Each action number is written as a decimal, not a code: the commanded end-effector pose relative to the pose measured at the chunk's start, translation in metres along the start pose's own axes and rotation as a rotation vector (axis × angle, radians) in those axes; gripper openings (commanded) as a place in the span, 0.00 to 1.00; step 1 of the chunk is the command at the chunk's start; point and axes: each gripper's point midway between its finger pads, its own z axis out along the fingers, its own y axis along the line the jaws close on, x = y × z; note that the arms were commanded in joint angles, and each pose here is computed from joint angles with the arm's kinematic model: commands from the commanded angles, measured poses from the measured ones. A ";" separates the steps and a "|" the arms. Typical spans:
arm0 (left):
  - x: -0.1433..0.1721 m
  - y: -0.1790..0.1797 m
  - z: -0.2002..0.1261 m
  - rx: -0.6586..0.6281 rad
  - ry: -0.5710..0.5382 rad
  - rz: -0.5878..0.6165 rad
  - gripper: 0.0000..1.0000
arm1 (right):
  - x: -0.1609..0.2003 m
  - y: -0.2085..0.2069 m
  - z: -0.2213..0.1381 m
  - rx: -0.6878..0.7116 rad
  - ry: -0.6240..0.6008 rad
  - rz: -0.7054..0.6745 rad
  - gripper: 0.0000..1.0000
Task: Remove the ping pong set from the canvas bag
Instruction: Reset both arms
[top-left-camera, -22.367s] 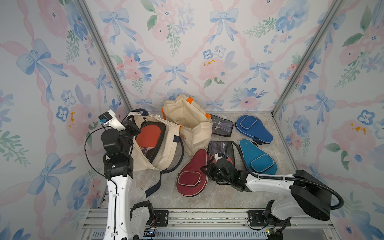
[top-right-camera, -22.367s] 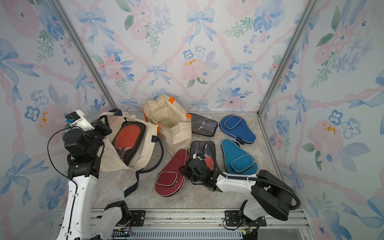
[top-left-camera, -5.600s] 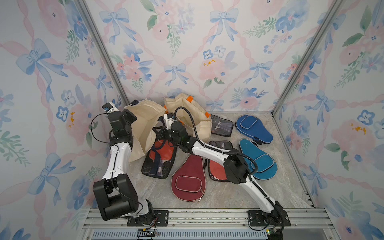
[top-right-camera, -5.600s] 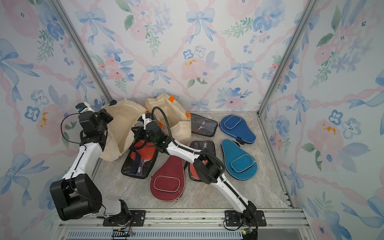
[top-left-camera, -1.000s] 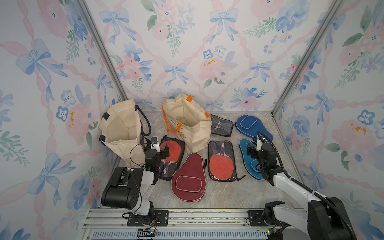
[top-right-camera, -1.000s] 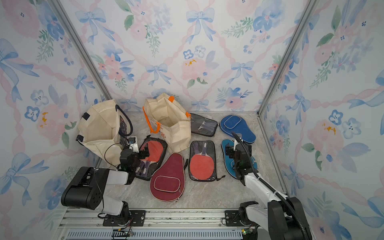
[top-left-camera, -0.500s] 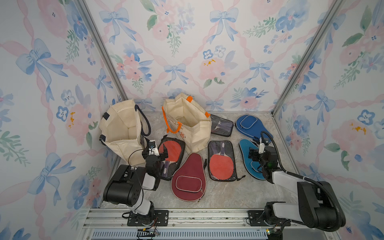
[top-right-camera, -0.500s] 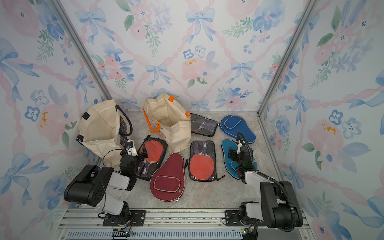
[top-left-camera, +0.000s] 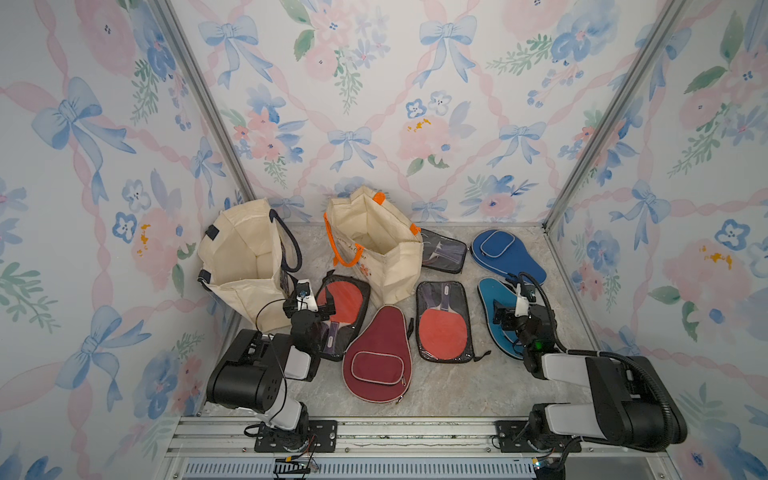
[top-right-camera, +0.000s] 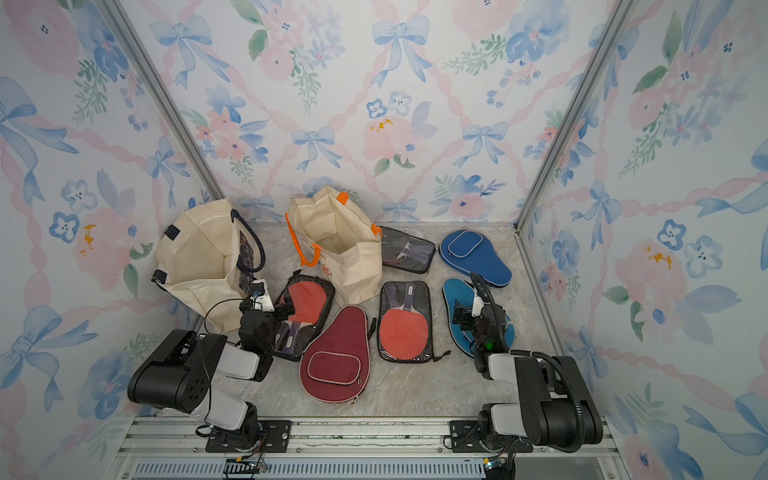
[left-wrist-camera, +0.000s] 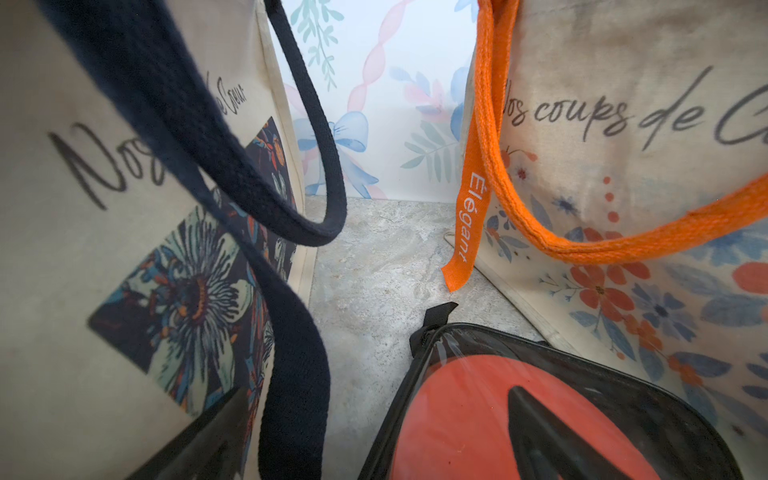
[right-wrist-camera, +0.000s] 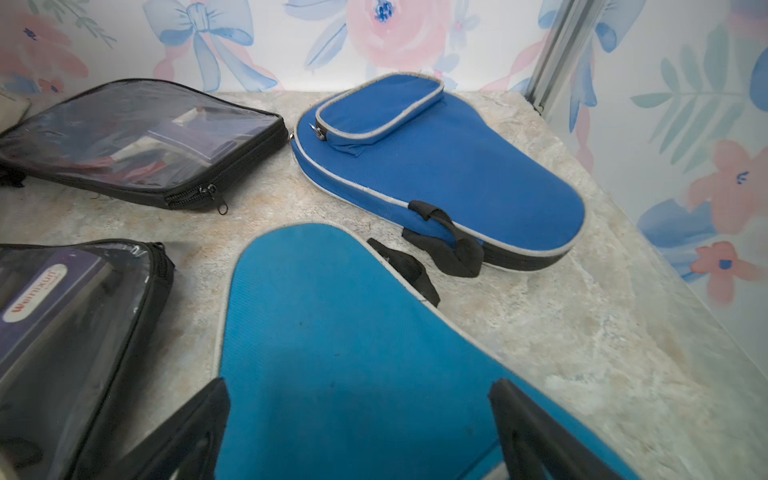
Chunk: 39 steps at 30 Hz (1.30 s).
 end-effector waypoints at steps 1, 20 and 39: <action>-0.006 0.001 0.000 -0.013 -0.024 -0.005 0.98 | -0.008 0.001 0.004 -0.024 -0.034 0.013 0.97; -0.007 0.002 -0.001 -0.010 -0.030 -0.007 0.98 | -0.008 0.002 0.004 -0.018 -0.036 0.005 0.97; -0.007 0.002 -0.001 -0.010 -0.030 -0.008 0.98 | -0.008 0.002 0.004 -0.020 -0.035 0.005 0.97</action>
